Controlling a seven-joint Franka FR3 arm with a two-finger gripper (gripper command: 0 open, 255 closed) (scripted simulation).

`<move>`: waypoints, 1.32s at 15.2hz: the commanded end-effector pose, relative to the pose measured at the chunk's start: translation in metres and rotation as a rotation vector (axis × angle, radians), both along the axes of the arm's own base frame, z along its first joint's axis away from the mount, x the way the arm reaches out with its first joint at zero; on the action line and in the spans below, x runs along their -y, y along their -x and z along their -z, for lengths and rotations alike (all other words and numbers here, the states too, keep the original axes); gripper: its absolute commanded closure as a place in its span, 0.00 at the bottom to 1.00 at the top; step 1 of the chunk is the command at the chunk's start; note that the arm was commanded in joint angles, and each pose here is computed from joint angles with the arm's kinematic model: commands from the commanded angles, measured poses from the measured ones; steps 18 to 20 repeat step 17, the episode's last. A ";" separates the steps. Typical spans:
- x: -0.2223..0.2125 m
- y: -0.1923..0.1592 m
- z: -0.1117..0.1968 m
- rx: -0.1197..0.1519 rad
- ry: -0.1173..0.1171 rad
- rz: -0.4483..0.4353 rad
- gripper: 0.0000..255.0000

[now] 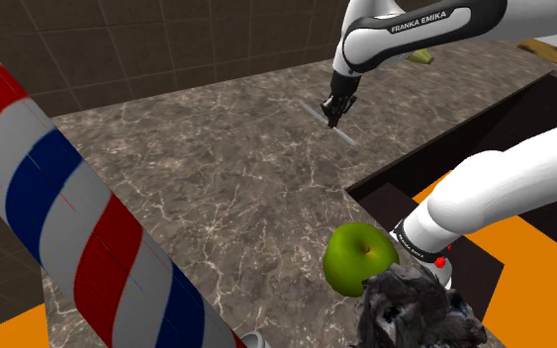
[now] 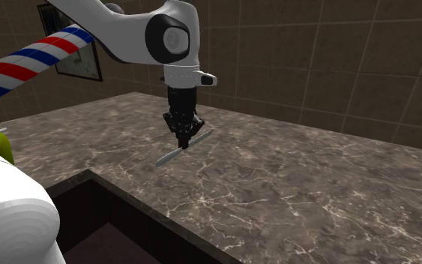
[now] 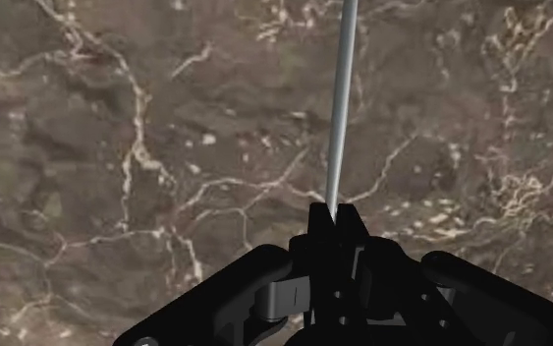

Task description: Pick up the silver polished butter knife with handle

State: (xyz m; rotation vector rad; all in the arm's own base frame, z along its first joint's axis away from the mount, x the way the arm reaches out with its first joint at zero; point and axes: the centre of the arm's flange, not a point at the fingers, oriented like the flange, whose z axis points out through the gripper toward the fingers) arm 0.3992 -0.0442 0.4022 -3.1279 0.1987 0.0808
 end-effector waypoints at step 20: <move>0.000 0.000 -0.080 0.000 0.000 0.000 1.00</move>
